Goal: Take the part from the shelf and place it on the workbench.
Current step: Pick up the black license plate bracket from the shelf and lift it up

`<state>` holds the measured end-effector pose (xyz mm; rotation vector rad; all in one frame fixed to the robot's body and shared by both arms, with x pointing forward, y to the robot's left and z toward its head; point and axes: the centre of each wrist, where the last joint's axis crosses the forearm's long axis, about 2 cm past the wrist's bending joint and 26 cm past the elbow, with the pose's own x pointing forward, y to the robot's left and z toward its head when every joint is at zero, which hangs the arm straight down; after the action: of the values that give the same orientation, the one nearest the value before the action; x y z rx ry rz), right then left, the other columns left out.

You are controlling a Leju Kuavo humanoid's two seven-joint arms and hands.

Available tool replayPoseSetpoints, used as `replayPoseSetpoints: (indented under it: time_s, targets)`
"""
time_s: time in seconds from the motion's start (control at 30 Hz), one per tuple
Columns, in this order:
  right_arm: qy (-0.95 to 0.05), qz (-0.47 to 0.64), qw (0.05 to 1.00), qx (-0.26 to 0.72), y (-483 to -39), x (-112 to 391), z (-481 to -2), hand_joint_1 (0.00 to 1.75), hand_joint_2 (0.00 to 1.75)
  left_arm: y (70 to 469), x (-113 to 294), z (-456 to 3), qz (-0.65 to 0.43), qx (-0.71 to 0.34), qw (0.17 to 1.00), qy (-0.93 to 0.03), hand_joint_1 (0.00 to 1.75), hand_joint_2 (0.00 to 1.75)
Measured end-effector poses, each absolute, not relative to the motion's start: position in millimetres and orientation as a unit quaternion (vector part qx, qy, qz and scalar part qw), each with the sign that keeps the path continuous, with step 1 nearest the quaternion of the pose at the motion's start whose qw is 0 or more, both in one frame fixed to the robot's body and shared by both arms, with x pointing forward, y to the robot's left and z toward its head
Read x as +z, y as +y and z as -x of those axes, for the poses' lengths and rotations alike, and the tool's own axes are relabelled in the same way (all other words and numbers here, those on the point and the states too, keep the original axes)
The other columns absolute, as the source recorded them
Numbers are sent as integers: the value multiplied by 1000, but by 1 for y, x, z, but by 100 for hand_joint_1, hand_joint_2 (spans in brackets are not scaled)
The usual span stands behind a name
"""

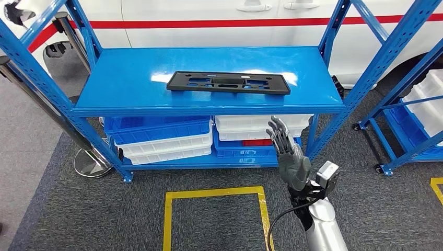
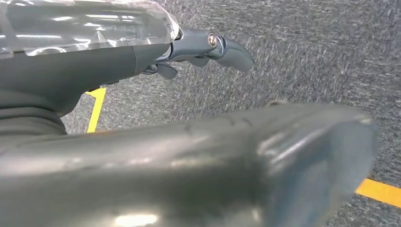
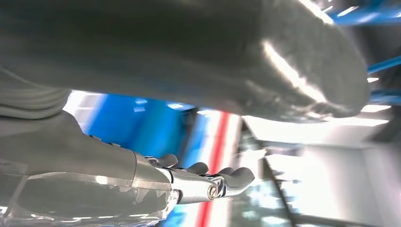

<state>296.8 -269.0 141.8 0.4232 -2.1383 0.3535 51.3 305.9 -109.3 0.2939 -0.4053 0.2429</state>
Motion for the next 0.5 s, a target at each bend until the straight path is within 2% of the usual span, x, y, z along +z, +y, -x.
replayPoseSetpoints:
  time_s: [0.23, 0.5]
  targets:
    - [-905, -254, 307, 152, -235, 200, -294, 0, 0, 305, -109, -51, -148, 130, 961, -195, 0, 0]
    - [-920, -291, 213, 153, -207, 233, -279, 0, 0, 304, -109, -52, -150, 136, 960, -195, 0, 0]
